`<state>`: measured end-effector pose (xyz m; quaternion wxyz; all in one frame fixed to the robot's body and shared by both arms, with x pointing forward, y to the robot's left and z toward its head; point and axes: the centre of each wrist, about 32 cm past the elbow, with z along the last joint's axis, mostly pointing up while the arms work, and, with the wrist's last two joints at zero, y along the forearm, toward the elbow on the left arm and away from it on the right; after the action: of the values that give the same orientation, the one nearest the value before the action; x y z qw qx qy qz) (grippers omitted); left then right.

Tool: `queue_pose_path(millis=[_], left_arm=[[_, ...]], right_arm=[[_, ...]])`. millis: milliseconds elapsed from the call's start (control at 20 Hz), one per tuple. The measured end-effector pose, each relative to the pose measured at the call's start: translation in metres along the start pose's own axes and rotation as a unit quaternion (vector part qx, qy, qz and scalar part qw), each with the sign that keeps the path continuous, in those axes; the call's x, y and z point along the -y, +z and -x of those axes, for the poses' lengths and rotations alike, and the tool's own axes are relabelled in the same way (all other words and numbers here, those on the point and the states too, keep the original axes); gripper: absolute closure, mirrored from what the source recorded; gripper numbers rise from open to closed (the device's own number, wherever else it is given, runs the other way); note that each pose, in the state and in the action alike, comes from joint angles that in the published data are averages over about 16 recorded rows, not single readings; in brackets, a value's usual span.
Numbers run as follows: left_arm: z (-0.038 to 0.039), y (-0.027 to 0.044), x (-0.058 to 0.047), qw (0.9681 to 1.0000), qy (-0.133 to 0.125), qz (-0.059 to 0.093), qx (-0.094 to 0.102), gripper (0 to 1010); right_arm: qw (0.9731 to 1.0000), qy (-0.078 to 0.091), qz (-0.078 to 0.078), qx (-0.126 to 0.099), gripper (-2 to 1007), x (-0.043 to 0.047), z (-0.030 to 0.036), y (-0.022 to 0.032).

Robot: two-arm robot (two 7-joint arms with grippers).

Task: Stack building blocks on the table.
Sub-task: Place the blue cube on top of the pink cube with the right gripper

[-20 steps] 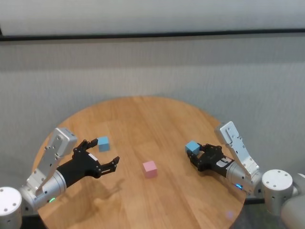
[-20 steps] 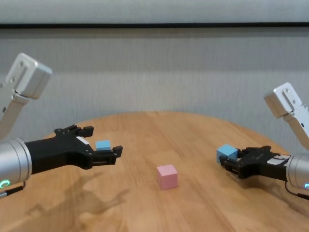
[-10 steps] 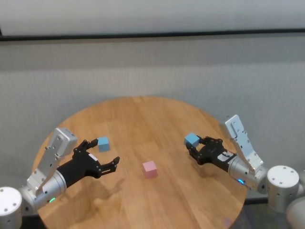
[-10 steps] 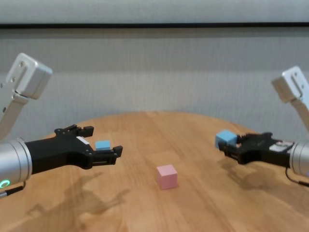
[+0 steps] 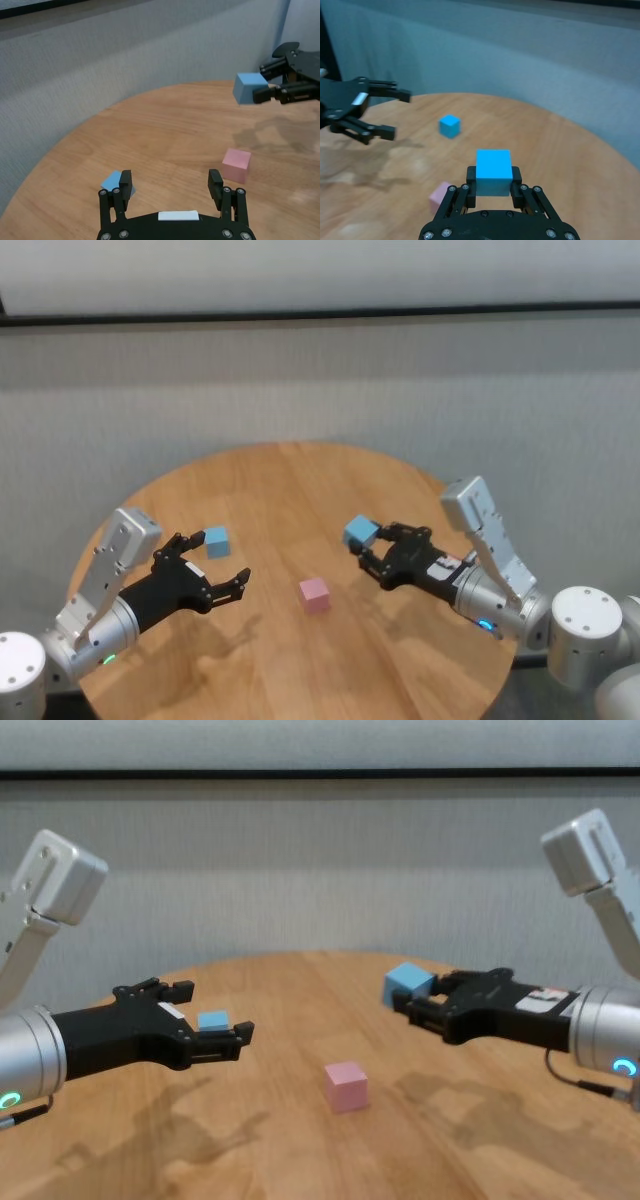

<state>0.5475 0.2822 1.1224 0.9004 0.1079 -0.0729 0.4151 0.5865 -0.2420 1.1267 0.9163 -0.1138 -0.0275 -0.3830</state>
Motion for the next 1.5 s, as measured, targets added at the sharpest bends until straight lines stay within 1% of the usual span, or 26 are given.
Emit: queue_pose_path(millis=[150, 300, 550, 750, 1050, 1300, 1500], left_arm=[[0.0, 0.0, 0.0, 1.0, 0.0, 0.0, 0.0, 11], [0.0, 0.0, 0.0, 1.0, 0.0, 0.0, 0.0, 10], [0.0, 0.0, 0.0, 1.0, 0.0, 0.0, 0.0, 11], [0.0, 0.0, 0.0, 1.0, 0.0, 0.0, 0.0, 11], [0.0, 0.0, 0.0, 1.0, 0.0, 0.0, 0.0, 11], [0.0, 0.0, 0.0, 1.0, 0.0, 0.0, 0.0, 11], [0.0, 0.0, 0.0, 1.0, 0.0, 0.0, 0.0, 10]], right_arm=[[0.9998, 0.017, -0.003, -0.002, 637, -0.0037, 0.0091, 0.0017], [0.9996, 0.029, -0.001, -0.004, 637, -0.0085, 0.0164, 0.0007], [0.9992, 0.039, 0.005, -0.006, 637, -0.0167, 0.0242, -0.0026], [0.999, 0.043, 0.01, -0.006, 637, -0.0224, 0.0274, -0.0052], [0.9988, 0.047, 0.014, -0.006, 637, -0.0284, 0.0296, -0.0075], [0.9986, 0.051, 0.016, -0.005, 637, -0.0317, 0.0318, -0.0084], [0.9984, 0.053, 0.018, -0.004, 637, -0.0324, 0.0332, -0.0086]])
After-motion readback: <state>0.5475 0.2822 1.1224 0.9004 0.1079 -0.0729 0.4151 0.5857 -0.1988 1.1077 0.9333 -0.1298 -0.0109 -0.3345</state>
